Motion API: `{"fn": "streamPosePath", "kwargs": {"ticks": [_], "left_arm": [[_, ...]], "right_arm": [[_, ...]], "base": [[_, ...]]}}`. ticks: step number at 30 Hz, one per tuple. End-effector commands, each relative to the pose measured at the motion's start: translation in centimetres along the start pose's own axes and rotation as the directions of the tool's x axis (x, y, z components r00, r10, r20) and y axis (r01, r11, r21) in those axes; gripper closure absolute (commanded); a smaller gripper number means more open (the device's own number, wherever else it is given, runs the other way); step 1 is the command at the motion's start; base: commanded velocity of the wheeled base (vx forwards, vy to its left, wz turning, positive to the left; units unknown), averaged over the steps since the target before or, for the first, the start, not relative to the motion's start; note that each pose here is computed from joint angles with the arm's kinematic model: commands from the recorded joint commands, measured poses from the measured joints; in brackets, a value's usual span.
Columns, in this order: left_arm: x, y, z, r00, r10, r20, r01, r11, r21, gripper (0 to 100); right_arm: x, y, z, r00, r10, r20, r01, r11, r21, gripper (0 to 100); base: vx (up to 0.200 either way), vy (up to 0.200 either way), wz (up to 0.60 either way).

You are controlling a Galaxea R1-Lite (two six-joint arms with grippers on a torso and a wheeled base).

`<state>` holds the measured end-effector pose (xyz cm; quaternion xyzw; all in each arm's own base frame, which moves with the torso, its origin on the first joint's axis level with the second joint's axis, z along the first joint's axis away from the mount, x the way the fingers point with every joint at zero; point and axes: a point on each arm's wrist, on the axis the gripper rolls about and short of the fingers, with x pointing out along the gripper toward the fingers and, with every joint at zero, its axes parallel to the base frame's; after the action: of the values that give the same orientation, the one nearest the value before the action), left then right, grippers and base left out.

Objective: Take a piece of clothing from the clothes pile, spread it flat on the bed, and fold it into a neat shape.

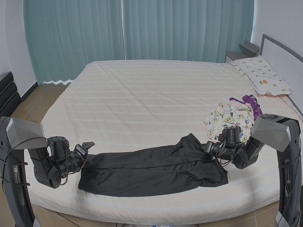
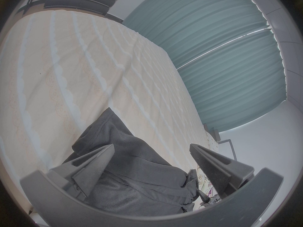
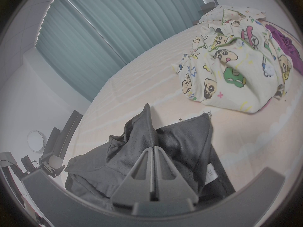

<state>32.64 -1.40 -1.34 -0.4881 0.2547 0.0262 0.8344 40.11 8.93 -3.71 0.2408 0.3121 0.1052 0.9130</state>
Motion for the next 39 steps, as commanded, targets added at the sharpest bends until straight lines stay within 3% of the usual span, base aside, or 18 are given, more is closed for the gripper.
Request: {"fn": "streamPosePath", "kwargs": {"ticks": [1,9,39], "left_arm": [[0.0,0.0,0.0,1.0,0.001,-0.001,-0.001,1.0,0.0,0],[0.0,0.0,0.0,1.0,0.001,-0.001,-0.001,1.0,0.0,0],[0.0,0.0,0.0,1.0,0.001,-0.001,-0.001,1.0,0.0,0]], "right_arm": [[-1.5,-0.1,0.2,1.0,-0.004,0.01,0.004,1.0,-0.01,100],[-2.7,-1.1,-0.7,1.0,-0.011,0.007,0.011,0.997,-0.074,100],[-5.0,-2.1,-2.0,0.995,-0.05,-0.083,0.035,0.984,-0.177,100]], "base": [[0.0,0.0,0.0],[0.0,0.0,0.0],[0.0,0.0,0.0]]}}
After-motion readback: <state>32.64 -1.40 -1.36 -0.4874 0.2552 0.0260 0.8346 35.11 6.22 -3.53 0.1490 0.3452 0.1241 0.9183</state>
